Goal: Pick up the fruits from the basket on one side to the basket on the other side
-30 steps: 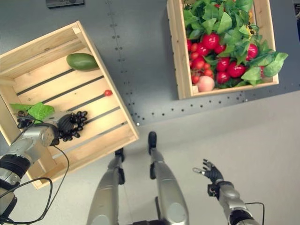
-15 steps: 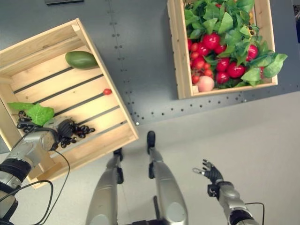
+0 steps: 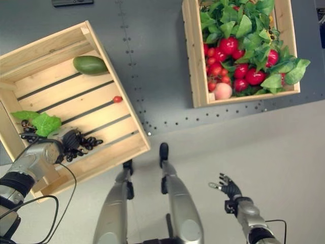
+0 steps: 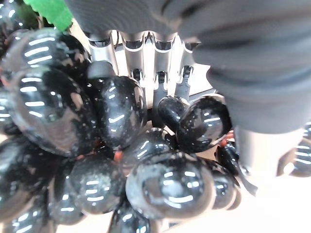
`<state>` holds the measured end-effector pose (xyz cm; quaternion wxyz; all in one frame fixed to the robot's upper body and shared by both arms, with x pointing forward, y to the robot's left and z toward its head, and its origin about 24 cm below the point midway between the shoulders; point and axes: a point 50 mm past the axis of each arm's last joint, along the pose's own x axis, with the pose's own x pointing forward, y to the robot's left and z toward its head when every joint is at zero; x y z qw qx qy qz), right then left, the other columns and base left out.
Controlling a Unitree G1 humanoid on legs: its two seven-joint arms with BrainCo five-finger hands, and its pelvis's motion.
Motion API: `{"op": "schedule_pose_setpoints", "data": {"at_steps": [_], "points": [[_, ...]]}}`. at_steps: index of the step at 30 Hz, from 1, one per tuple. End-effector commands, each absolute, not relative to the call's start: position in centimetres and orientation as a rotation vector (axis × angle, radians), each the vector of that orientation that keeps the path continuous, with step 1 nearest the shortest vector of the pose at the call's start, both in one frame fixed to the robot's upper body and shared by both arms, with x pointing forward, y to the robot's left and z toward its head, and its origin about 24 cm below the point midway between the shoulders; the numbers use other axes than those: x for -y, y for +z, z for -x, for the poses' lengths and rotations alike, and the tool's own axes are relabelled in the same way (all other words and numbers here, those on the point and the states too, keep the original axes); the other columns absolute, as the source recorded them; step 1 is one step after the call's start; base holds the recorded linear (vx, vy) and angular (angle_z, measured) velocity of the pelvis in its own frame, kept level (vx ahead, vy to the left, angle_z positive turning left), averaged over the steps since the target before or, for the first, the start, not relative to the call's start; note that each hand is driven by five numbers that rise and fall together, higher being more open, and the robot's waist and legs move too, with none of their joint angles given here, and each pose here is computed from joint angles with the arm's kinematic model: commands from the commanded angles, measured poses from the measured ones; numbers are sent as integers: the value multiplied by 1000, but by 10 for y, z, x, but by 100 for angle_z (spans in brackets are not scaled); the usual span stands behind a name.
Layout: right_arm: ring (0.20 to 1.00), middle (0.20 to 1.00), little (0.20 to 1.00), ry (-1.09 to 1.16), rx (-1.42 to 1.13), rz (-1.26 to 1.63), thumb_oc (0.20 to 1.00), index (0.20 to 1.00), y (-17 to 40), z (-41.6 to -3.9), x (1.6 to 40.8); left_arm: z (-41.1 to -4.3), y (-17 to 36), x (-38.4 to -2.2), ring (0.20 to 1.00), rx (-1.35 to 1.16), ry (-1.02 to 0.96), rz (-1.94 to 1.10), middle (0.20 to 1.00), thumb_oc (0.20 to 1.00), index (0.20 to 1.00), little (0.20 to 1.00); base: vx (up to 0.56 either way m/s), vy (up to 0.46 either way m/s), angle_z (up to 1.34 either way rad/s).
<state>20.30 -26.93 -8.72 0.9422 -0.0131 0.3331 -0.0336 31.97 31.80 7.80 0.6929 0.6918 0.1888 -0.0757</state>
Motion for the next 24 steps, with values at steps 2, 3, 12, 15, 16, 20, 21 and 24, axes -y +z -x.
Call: {"op": "schedule_pose_setpoints", "data": {"at_steps": [2,3,12,15,16,20,21,24], "points": [[1000,1000,1000,-83,-733,63,1000,1000,-91,-186,283,-300,60,-336,1000,-544,-201,-1562,1000,1000,1000,1000,0,0,0],[1000,1000,1000,-80,-731,64,1000,1000,-91,-187,283,-300,59,-336,1000,-550,-205,-1562,1000,1000,1000,1000,0,0,0],[1000,1000,1000,-79,-718,60,1000,1000,-89,-190,283,-308,59,-323,1000,-521,-250,-1573,1000,1000,1000,1000,0,0,0],[1000,1000,1000,-84,-724,60,1000,1000,-90,-188,283,-311,57,-316,200,-504,-259,-1559,200,200,200,200,0,0,0],[1000,1000,1000,-81,-724,61,1000,1000,-90,-188,283,-311,58,-314,200,-494,-265,-1560,200,200,200,200,0,0,0],[1000,1000,1000,-79,-715,54,1000,1000,-89,-189,281,-307,53,-306,200,-469,-281,-1540,200,200,200,200,0,0,0],[1000,1000,1000,-80,-712,52,1000,1000,-89,-189,280,-305,51,-306,200,-470,-283,-1536,200,200,200,200,0,0,0],[1000,1000,1000,-80,-712,54,1000,1000,-89,-189,281,-301,46,-306,200,-479,-285,-1530,200,200,200,200,0,0,0]]}}
